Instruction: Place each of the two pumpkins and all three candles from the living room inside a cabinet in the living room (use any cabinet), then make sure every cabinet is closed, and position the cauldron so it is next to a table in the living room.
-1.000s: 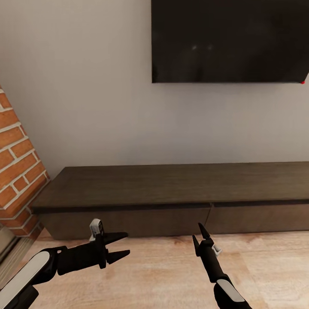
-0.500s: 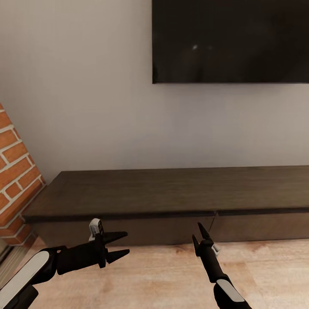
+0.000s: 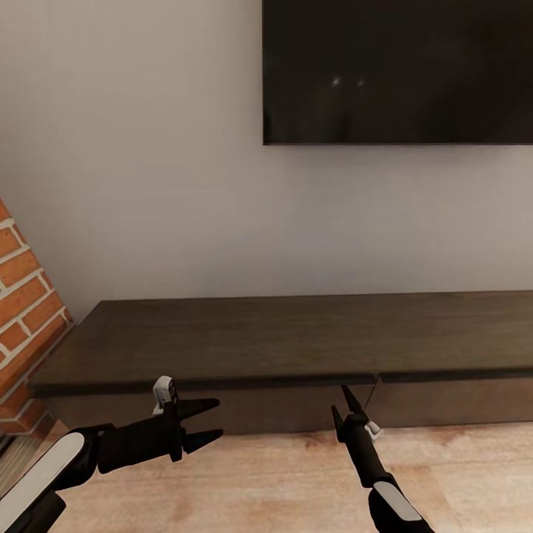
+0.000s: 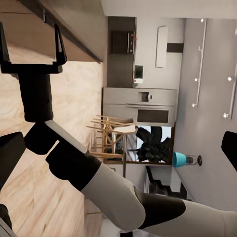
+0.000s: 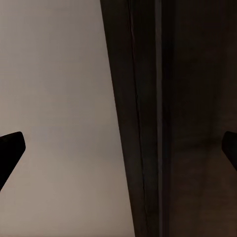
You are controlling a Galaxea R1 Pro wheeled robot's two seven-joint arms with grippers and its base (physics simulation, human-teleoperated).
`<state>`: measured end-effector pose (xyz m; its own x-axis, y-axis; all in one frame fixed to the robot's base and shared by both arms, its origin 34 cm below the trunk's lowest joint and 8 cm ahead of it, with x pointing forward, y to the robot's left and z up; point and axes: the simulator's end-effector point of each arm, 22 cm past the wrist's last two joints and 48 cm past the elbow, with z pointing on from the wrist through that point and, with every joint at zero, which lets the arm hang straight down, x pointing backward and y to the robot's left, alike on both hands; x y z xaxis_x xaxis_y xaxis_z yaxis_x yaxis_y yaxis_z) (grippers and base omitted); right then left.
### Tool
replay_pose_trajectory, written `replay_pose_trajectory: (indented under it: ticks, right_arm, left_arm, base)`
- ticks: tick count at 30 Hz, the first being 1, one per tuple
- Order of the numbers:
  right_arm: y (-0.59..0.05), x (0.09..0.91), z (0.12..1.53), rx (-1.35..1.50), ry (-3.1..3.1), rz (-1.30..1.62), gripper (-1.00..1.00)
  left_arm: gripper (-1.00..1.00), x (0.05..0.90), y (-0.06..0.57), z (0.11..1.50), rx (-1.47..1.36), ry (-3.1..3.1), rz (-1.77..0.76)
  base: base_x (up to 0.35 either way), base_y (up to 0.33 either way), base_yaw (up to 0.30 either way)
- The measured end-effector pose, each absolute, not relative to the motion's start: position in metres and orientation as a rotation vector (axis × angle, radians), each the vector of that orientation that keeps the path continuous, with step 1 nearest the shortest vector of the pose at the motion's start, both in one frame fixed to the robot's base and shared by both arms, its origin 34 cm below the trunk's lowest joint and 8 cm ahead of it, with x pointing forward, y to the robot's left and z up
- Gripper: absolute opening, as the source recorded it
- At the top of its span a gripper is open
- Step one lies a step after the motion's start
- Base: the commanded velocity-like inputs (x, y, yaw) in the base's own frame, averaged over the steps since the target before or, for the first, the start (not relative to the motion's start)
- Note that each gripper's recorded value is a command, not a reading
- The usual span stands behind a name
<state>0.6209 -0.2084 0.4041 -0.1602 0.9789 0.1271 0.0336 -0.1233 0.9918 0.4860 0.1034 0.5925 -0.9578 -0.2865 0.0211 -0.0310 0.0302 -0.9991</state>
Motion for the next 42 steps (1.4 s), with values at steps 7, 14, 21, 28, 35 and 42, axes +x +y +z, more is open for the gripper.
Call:
replay_pose_trajectory:
  ticks: [7, 14, 21, 28, 35, 42]
  right_arm:
    - [-0.208, 0.621, 0.404, 1.239, 1.285, 1.413, 1.00]
    - [-0.208, 0.619, 0.395, 1.253, 1.296, 1.405, 1.00]
    - [-0.208, 0.616, 0.379, 1.277, 1.315, 1.392, 1.00]
    - [-0.207, 0.616, 0.380, 1.266, 1.319, 1.395, 1.00]
    - [-0.206, 0.616, 0.391, 1.222, 1.286, 1.423, 1.00]
    - [-0.206, 0.614, 0.384, 1.228, 1.292, 1.418, 1.00]
  left_arm:
    - [1.00, 0.486, 0.104, 0.593, -0.331, 2.111, -2.039]
    - [1.00, 0.488, 0.104, 0.586, -0.349, 2.120, -2.042]
    - [1.00, 0.490, 0.104, 0.574, -0.380, 2.136, -2.049]
    - [1.00, 0.490, 0.104, 0.574, -0.381, 2.135, -2.050]
    - [1.00, 0.490, 0.104, 0.574, -0.380, 2.136, -2.050]
    - [1.00, 0.491, 0.103, 0.567, -0.398, 2.144, -2.054]
  base:
    - [0.002, 0.000, 0.000]
    - [0.000, 0.000, 0.000]
    - [0.000, 0.000, 0.000]
    - [0.000, 0.000, 0.000]
    - [0.000, 0.000, 0.000]
    - [0.000, 0.000, 0.000]
